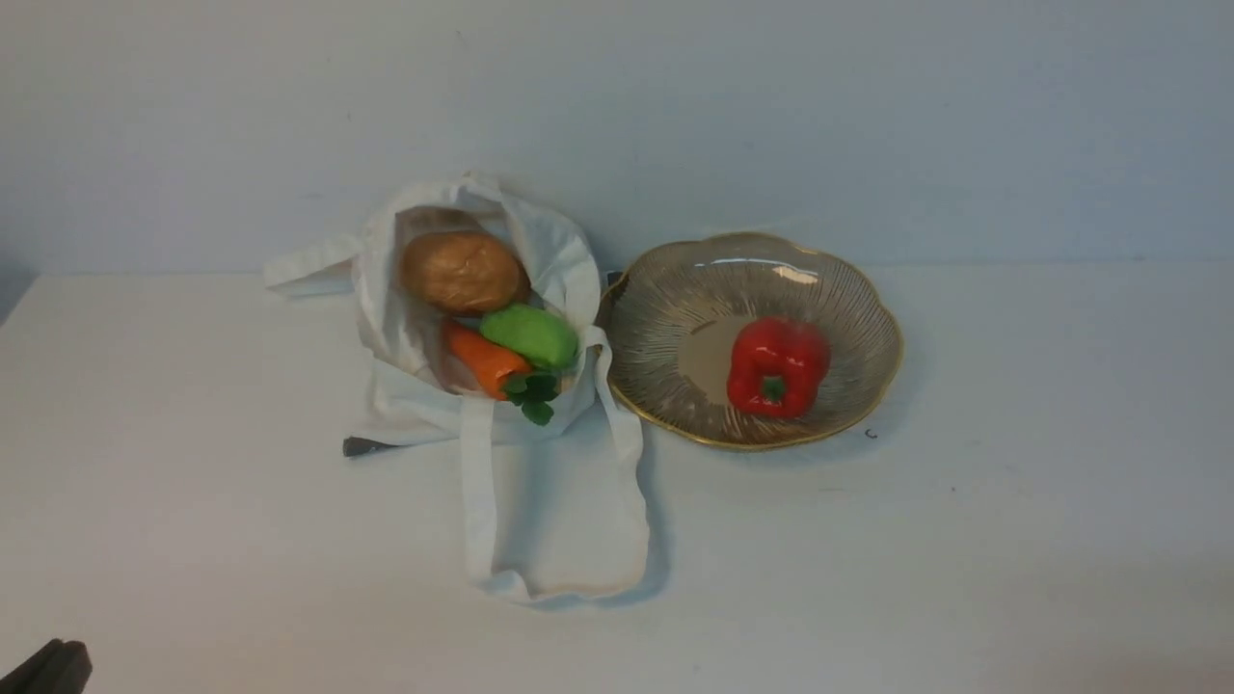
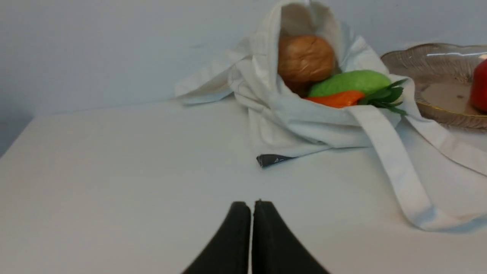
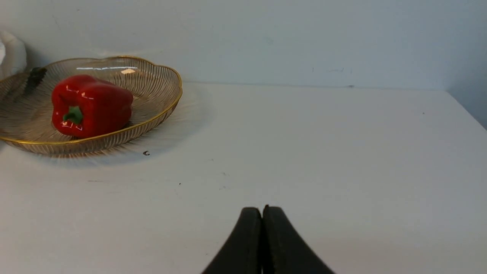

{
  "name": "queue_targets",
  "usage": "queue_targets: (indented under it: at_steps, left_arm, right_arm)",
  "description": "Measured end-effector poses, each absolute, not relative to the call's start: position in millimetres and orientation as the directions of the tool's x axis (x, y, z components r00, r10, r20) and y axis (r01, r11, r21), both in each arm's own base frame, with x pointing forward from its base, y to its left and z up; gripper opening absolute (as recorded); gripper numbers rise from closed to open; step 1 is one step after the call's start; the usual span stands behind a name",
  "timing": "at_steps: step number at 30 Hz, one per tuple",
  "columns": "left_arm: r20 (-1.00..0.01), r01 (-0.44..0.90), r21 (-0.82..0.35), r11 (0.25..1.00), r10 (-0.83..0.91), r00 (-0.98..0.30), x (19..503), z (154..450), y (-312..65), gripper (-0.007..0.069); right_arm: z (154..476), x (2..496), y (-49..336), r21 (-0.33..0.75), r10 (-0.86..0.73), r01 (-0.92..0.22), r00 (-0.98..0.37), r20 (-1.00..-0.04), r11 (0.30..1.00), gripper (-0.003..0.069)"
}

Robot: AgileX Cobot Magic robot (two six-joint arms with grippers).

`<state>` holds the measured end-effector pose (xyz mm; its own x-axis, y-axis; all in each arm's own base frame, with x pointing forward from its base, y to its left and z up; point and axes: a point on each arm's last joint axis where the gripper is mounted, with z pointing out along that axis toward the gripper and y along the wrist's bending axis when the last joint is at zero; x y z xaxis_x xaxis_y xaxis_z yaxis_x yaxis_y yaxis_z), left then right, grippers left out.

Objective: Take vegetables from cloth bag on white table place on plate.

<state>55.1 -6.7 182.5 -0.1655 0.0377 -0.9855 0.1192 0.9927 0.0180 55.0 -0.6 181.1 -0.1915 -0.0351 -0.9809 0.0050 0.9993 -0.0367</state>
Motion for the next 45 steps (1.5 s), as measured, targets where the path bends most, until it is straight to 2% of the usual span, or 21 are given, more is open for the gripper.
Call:
queue_targets:
  at_steps: [12,24,32,45]
  left_arm:
    - [-0.955,0.11,0.012,0.994,0.044,-0.293,52,171,-6,-0.0005]
    - [-0.955,0.11,0.016,0.994,0.048,-0.294,52,171,-6,-0.0005]
    - [-0.955,0.038,0.016,0.999,0.026,-0.297,53,171,-2,-0.0005]
    - [-0.955,0.035,0.016,0.999,0.025,-0.297,53,171,-2,-0.0005]
  right_arm:
    - [181,55,-1,-0.037,-0.035,0.005,-0.191,-0.981,0.999,-0.0015]
    - [181,55,-1,-0.037,-0.035,0.005,-0.191,-0.981,0.999,-0.0015]
    - [181,55,-1,-0.037,-0.035,0.005,-0.191,-0.981,0.999,-0.0015]
    - [181,55,-1,-0.037,-0.035,0.005,-0.191,-0.981,0.999,-0.0015]
